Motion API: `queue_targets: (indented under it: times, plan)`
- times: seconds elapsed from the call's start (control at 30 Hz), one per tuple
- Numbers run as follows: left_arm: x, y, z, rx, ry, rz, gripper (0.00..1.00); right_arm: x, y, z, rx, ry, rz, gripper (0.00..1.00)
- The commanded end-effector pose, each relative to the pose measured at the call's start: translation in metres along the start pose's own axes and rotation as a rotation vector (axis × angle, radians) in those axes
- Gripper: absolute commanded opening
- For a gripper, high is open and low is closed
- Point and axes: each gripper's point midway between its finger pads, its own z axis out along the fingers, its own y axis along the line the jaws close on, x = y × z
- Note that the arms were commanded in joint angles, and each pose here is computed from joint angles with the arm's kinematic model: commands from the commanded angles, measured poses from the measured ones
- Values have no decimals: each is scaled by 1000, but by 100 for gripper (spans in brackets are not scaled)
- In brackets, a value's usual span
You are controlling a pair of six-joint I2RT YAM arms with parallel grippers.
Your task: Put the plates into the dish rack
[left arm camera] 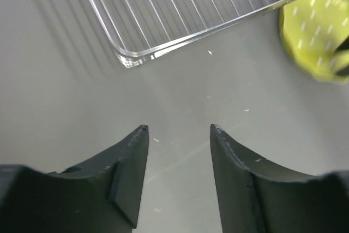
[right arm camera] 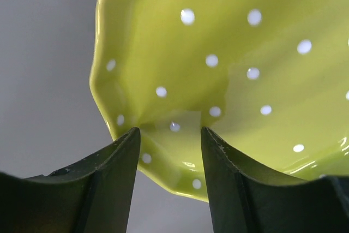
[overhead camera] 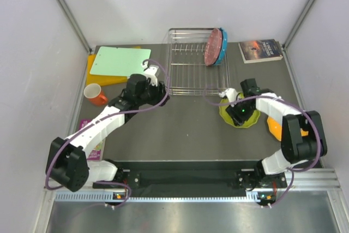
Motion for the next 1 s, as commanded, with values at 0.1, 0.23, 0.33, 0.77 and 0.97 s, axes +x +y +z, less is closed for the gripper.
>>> queue_targets:
  times: [0.1, 0.23, 0.33, 0.77, 0.97]
  plan:
    - [20, -14, -9, 0, 41, -379, 56, 30, 94, 6, -246, 207, -281, 52]
    - [41, -15, -10, -11, 107, -456, 57, 7, 118, 13, -265, 190, -374, 52]
    - [58, -16, -11, -11, 144, -497, 57, -19, 140, 19, -307, 167, -406, 53]
    - [72, 14, -31, -143, 156, -533, 57, -118, 191, 19, -269, 33, -475, 53]
    - [73, 17, -36, -164, 170, -546, 57, -93, 125, -37, -179, -89, -196, 58]
